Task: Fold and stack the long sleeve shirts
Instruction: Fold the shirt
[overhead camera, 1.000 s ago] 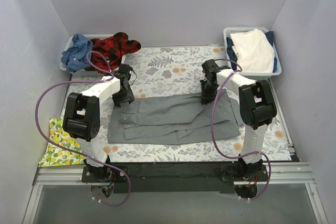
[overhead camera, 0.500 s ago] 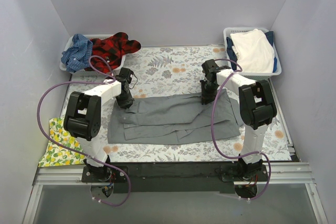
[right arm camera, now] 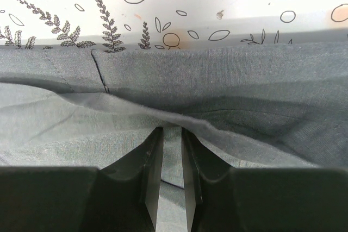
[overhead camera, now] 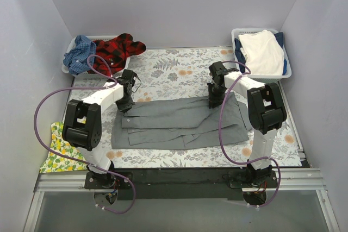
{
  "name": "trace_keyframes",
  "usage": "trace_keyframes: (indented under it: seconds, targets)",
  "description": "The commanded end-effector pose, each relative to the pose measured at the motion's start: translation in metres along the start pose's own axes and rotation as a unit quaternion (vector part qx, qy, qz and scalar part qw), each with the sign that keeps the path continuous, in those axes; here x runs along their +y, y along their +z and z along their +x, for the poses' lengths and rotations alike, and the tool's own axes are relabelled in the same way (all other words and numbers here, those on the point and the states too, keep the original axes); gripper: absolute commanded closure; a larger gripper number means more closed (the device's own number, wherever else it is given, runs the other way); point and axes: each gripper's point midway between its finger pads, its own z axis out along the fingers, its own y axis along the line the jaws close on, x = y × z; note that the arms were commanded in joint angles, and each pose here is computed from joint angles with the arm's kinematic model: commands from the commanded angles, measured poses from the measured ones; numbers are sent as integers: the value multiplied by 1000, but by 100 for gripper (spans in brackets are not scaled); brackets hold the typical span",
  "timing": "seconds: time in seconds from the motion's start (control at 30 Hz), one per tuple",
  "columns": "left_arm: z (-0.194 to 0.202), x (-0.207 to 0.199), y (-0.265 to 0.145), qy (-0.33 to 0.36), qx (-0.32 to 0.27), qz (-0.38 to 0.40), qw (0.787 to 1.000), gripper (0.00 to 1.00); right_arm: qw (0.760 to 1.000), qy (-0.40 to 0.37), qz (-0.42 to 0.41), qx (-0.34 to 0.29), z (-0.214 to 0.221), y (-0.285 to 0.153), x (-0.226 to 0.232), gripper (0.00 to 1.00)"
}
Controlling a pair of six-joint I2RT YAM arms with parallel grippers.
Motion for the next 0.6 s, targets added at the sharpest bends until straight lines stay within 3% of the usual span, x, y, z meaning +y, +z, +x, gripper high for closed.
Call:
trace_keyframes:
  seconds: [0.0,0.03,0.07,0.2,0.33,0.43,0.53,0.57]
  targets:
    - [-31,12,-18,-13,-61,-23,998,100,999,5,35,19,10,9,-17,72]
    - [-35,10,-19,-13,-65,-23,998,98,999,3,37,18,9,9,-18,71]
    - [-36,10,-17,-12,-64,-26,998,77,999,2,36,15,8,7,-17,71]
    - [-56,1,-30,-17,-86,-12,996,35,999,-1,29,-27,-7,-15,-13,68]
    - [-70,-1,-46,-22,-103,0,994,28,997,3,26,-76,-24,-45,-10,60]
    - [-78,-22,-60,-11,-102,63,993,28,994,8,21,-105,-29,-66,-9,56]
    - [-78,-62,-80,35,-107,157,981,27,992,14,20,-126,-29,-83,-10,52]
    - [-68,-84,-89,80,-104,198,971,27,991,18,23,-132,-29,-87,-12,51]
